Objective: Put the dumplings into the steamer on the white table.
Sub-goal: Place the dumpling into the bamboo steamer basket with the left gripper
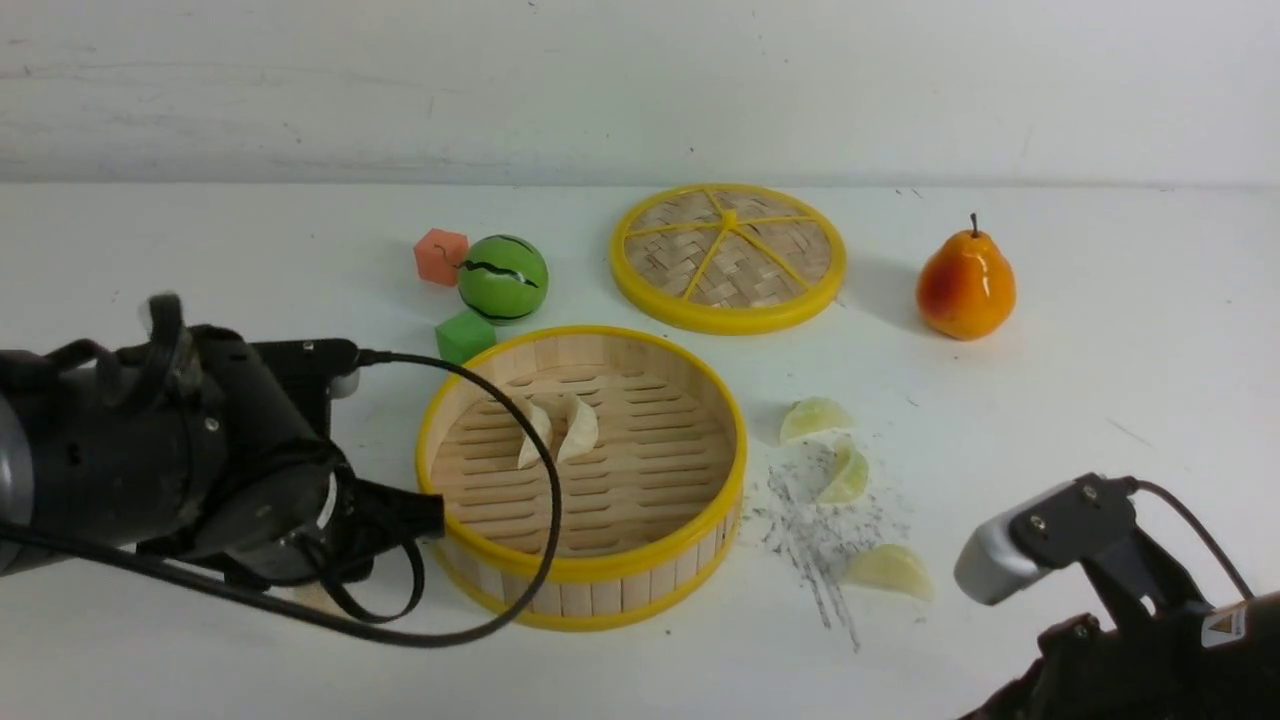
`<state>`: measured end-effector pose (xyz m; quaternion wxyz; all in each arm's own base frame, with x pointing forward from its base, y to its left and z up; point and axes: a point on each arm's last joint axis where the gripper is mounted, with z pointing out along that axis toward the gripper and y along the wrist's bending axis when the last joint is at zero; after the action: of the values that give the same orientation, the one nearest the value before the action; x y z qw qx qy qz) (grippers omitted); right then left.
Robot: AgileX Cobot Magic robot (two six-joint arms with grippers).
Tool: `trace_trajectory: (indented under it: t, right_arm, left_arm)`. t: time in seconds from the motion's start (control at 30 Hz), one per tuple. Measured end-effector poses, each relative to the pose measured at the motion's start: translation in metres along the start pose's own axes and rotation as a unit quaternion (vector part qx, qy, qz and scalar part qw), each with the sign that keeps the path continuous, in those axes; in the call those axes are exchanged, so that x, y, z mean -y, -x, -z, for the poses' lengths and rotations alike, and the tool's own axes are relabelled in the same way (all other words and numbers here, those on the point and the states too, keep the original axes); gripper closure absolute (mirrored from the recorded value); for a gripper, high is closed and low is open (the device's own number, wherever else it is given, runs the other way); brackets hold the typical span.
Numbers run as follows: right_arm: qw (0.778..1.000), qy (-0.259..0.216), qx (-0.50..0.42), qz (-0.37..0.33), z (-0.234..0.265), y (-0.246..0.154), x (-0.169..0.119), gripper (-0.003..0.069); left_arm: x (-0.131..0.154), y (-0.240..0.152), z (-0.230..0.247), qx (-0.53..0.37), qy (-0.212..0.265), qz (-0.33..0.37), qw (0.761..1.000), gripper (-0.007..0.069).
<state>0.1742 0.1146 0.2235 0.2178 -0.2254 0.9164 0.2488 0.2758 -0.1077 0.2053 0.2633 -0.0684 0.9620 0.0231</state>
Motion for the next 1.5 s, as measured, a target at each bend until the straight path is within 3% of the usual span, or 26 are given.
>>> trace_trajectory:
  t: [0.1,0.37,0.57,0.8,1.13,1.5]
  right_arm:
    - [1.0,0.0,0.0,0.0,0.0,0.0,0.0,0.0463]
    - [1.0,-0.005,0.007,0.0,0.0,0.001,0.001,0.0459]
    - [1.0,-0.006,-0.001,-0.004,-0.004,0.001,0.003,0.0457]
    - [1.0,-0.006,-0.002,-0.004,-0.005,0.001,0.003,0.0452]
    - [1.0,-0.003,-0.001,-0.008,-0.005,0.001,0.002,0.0445]
    - [1.0,0.002,-0.001,-0.013,-0.005,0.001,0.002,0.0439]
  left_arm:
    - [0.001,0.006,0.01,0.01,-0.011,0.0,1.0,0.04]
    - [0.046,0.084,0.067,0.093,-0.142,-0.08,0.982,0.04]
    - [0.099,0.12,0.036,0.047,-0.206,-0.192,0.958,0.04]
    - [0.128,0.12,-0.029,-0.029,-0.202,-0.246,0.947,0.04]
    - [0.167,0.096,-0.051,0.004,-0.154,-0.356,0.922,0.04]
    - [0.17,0.1,-0.064,0.044,-0.126,-0.326,0.936,0.0402]
